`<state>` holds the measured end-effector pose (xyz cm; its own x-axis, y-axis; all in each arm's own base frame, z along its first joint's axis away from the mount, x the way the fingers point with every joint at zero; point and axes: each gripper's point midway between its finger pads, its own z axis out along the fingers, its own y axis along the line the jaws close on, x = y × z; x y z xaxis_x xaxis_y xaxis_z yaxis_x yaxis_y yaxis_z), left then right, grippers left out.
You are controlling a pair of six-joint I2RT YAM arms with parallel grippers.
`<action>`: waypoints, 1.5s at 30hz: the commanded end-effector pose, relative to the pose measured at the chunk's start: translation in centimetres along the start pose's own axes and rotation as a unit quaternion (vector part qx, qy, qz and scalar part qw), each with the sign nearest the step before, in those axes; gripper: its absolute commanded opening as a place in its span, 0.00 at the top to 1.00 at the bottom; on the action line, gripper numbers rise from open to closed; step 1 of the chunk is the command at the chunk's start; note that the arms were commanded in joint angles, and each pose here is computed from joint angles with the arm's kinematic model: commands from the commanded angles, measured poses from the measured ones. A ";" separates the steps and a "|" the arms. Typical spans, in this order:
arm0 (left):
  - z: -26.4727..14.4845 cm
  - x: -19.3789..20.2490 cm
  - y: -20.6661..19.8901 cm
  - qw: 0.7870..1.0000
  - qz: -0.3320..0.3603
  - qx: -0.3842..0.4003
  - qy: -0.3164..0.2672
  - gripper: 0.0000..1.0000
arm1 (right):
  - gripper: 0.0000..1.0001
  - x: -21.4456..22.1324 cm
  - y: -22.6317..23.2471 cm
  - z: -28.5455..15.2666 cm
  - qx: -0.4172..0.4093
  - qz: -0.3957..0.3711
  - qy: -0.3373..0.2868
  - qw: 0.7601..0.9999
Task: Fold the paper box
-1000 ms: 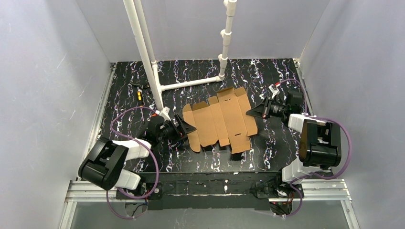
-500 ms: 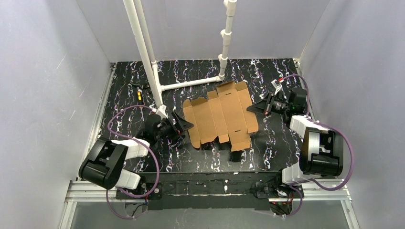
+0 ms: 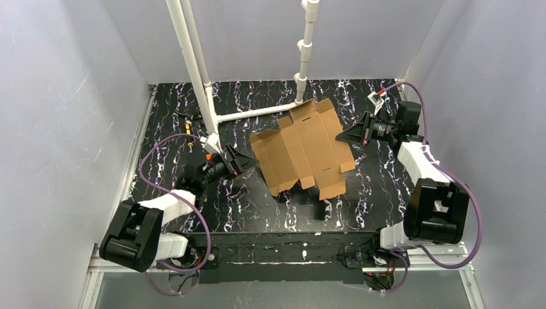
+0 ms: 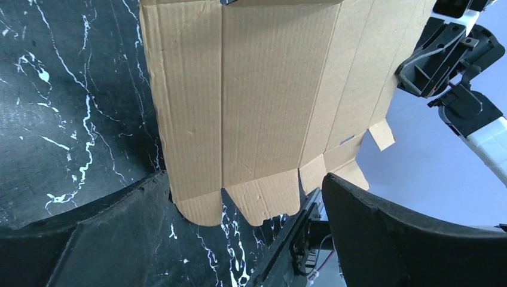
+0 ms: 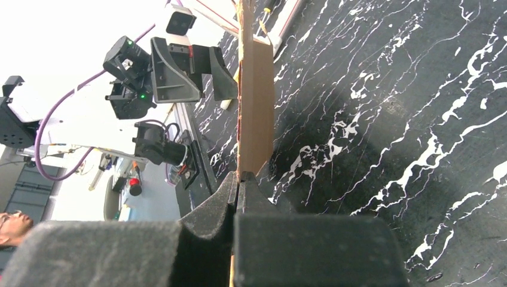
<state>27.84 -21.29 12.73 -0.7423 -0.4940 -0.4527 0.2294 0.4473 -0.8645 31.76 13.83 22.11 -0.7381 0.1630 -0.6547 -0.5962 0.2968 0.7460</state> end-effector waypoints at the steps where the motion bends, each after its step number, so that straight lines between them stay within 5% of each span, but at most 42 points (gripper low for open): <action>1: -0.7 -0.2 -1.3 0.999 0.028 0.030 -0.002 0.02 | 0.99 -1.2 3.5 -0.7 -0.022 -0.027 0.005 0.999; 27: 1.0 -3.8 -7.0 0.983 0.044 0.170 -0.047 0.02 | 0.99 -8.4 12.9 -1.0 -0.060 -0.051 -0.037 0.996; 38: -0.8 -4.3 -12.7 0.965 0.070 0.251 -0.036 0.02 | 0.99 -8.6 12.8 -0.7 -0.061 -0.042 -0.056 0.996; 45: -2.2 -4.4 -13.6 0.963 0.053 0.257 -0.054 0.25 | 0.99 -7.1 8.8 -0.2 -0.015 -0.044 -0.058 0.997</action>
<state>27.87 -23.89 24.90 -0.6623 -0.5375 -0.5219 0.5541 0.1174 -0.8241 31.26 15.32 34.90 -0.6849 0.2509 -0.6841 -0.6471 0.2224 0.7293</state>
